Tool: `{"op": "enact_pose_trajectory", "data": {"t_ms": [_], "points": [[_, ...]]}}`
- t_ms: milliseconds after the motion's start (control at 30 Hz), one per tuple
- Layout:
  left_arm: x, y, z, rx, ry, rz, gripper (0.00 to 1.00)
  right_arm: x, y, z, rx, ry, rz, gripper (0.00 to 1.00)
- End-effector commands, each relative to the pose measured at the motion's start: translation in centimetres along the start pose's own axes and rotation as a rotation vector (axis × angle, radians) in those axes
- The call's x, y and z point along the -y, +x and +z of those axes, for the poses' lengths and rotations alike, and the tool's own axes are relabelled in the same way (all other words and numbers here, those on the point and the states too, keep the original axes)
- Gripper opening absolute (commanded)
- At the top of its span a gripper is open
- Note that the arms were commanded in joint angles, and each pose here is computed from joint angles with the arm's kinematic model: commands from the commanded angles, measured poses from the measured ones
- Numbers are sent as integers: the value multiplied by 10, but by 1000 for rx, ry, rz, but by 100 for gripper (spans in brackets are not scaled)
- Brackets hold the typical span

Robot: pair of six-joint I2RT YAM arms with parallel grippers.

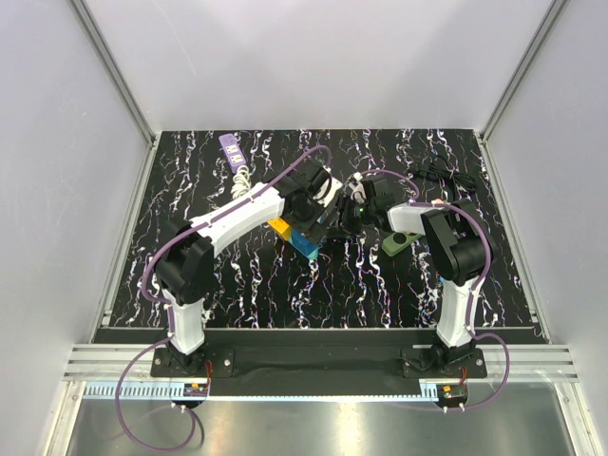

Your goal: Insert the plug

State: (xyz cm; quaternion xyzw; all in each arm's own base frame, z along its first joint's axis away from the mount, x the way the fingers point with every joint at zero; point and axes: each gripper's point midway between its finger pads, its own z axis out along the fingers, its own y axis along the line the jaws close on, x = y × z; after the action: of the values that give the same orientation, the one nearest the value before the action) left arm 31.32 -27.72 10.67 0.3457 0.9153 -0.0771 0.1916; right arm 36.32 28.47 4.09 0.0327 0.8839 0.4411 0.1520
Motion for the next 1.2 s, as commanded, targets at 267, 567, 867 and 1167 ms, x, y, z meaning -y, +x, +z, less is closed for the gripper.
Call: {"op": "enact_pose_trajectory", "data": {"t_ms": [267, 567, 867, 1167], "points": [[-7, -32, -58, 139, -36, -1, 93, -18, -7, -7, 27, -30, -53, 52], [-4, -37, -87, 186, -23, -28, 46, -18, -7, -6, 27, -32, -54, 51], [-1, -18, -66, 143, -13, -60, 6, -17, -8, -5, 30, -27, -50, 50], [21, 28, -12, 73, 32, -109, 0, -14, -7, -3, 27, -20, -45, 48]]}}
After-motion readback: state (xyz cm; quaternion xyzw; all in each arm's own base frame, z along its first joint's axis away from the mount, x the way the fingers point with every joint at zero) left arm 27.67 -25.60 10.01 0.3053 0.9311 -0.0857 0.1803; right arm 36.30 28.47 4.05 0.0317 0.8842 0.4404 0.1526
